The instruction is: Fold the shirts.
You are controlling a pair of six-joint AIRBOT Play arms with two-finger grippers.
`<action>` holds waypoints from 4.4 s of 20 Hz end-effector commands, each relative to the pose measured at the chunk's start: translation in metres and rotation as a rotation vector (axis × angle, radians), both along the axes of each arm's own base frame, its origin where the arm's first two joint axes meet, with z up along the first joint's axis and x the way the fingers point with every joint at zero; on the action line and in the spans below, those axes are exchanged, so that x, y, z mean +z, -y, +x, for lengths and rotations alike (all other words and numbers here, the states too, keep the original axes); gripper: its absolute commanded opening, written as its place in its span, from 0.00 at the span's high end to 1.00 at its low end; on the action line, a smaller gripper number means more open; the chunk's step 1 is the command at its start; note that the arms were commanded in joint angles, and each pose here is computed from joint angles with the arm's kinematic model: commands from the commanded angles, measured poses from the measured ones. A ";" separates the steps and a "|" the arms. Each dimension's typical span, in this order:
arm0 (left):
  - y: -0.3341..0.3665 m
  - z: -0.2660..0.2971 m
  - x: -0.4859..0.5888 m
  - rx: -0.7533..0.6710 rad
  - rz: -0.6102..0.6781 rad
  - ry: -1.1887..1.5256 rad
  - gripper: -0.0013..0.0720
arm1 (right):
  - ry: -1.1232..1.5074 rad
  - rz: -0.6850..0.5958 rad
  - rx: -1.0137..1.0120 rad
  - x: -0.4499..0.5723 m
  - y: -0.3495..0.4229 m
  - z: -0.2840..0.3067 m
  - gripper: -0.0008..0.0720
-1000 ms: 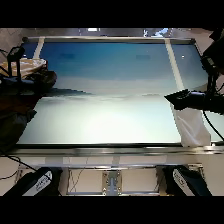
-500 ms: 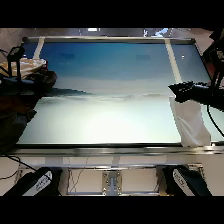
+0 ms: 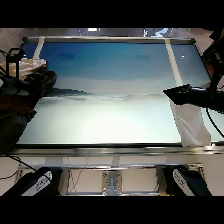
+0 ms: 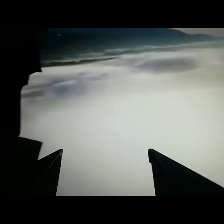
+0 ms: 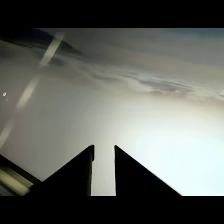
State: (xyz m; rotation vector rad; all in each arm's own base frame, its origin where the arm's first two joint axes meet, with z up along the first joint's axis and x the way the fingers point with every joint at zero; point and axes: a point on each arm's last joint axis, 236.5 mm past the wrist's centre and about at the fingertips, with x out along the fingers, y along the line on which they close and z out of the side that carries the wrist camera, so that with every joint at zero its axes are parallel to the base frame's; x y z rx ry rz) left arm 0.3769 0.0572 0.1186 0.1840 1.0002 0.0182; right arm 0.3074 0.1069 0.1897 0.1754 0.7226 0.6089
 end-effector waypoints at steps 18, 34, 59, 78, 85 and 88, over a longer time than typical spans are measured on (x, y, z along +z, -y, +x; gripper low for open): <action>-0.168 -0.105 -0.179 0.723 -0.081 -0.477 0.13 | -0.106 0.074 0.110 -0.002 -0.024 -0.031 0.35; 0.164 -0.018 0.036 -0.107 -0.958 0.001 0.96 | 0.025 0.384 0.263 0.090 -0.072 -0.052 0.35; 0.256 -0.026 -0.140 -0.108 -0.711 -0.322 0.02 | -0.364 0.077 -0.051 -0.057 0.001 -0.006 0.38; 0.260 0.004 -0.065 -0.124 -0.821 -0.060 0.96 | -0.286 0.042 0.021 -0.115 -0.085 0.038 0.38; 0.165 -0.006 0.066 -0.103 -0.707 0.367 0.96 | -0.425 -0.057 0.263 -0.219 -0.214 -0.010 0.38; 0.149 -0.013 0.071 -0.084 -0.674 0.383 0.96 | -0.409 -0.015 0.249 -0.235 -0.252 -0.015 0.38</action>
